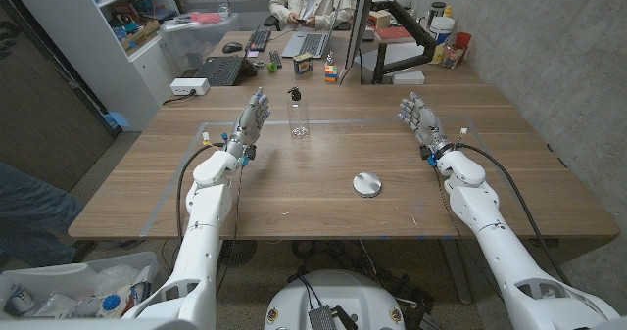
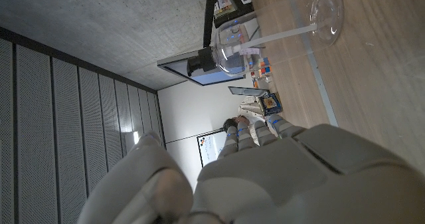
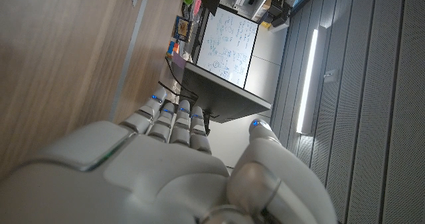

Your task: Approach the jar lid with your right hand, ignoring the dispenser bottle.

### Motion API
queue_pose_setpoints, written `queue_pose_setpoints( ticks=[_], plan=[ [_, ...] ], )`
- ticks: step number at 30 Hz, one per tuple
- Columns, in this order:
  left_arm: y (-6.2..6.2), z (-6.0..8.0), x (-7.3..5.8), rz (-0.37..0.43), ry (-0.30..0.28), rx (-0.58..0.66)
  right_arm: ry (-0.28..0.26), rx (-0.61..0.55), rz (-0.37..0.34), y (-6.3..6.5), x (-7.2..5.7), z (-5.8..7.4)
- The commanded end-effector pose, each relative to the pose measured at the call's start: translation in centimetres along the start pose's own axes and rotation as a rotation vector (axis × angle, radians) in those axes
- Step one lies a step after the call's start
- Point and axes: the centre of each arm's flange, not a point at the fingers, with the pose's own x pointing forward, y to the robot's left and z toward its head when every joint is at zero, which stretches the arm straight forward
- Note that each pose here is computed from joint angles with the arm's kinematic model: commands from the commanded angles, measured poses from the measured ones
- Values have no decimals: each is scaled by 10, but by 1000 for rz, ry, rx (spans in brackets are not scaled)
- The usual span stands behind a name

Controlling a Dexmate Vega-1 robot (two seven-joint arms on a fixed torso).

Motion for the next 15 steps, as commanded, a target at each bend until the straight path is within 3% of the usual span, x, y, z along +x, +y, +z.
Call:
queue_pose_setpoints(
  ticks=[1,15],
  plan=[
    [0,-1,-5,3,2,0,-35,-9,8,1,0,3],
    [1,0,-8,8,0,4,-78,-15,18,1,2,8]
  ],
)
